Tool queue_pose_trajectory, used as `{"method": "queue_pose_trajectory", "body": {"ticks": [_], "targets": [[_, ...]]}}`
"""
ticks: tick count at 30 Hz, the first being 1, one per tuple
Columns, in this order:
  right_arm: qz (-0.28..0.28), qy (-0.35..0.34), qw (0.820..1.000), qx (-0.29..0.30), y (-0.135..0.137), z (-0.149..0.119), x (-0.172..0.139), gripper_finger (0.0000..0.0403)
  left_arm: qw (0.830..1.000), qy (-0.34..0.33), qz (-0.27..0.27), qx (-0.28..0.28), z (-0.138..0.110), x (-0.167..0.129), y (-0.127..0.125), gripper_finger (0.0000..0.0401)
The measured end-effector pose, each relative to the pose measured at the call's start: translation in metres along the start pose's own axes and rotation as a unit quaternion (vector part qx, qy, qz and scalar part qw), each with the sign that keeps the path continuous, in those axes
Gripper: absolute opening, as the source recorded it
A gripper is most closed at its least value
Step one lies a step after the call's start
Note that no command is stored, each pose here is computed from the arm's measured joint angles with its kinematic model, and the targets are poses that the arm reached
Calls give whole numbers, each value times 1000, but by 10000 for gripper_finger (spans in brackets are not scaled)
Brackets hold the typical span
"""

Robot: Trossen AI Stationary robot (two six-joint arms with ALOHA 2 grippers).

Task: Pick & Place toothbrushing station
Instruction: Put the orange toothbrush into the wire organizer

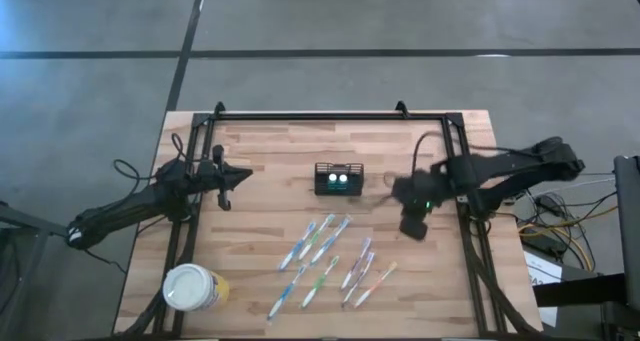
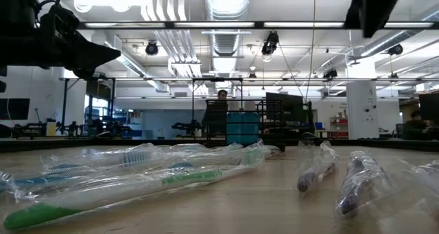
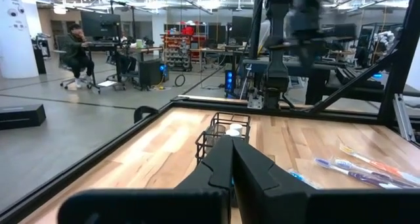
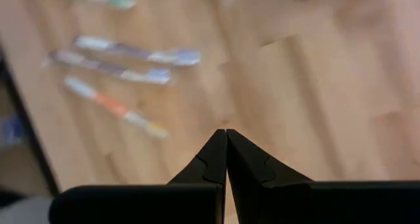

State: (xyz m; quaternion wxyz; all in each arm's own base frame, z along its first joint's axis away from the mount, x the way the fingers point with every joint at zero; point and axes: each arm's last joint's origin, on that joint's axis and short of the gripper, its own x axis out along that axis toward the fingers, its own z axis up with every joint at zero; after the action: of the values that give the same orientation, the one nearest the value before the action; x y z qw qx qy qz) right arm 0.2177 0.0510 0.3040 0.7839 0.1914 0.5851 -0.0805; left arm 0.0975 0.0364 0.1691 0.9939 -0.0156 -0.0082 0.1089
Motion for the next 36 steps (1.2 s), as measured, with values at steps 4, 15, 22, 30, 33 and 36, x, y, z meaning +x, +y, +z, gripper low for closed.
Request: {"method": "queue_pose_trajectory", "body": {"ticks": [4, 15, 22, 30, 33, 36], "targets": [[16, 6, 1000, -9, 34, -10, 10, 8, 1000, 0, 0, 0, 0, 0, 0, 12], [9, -44, 981, 190, 82, -47, 34, 8, 1000, 1, -6, -11, 0, 0, 0, 7], [12, -35, 967, 251, 107, -58, 59, 8, 1000, 1, -8, -21, 0, 0, 0, 12], [24, -39, 963, 266, 134, -51, 111, 8, 1000, 4, -13, -24, -1, 0, -1, 7], [-2, -34, 961, 273, 138, -52, 131, 9, 1000, 4, -13, -24, -1, 0, -1, 10], [-8, -31, 961, 274, 144, -52, 146, 9, 1000, 5, -13, -24, -1, 0, -1, 12]]}}
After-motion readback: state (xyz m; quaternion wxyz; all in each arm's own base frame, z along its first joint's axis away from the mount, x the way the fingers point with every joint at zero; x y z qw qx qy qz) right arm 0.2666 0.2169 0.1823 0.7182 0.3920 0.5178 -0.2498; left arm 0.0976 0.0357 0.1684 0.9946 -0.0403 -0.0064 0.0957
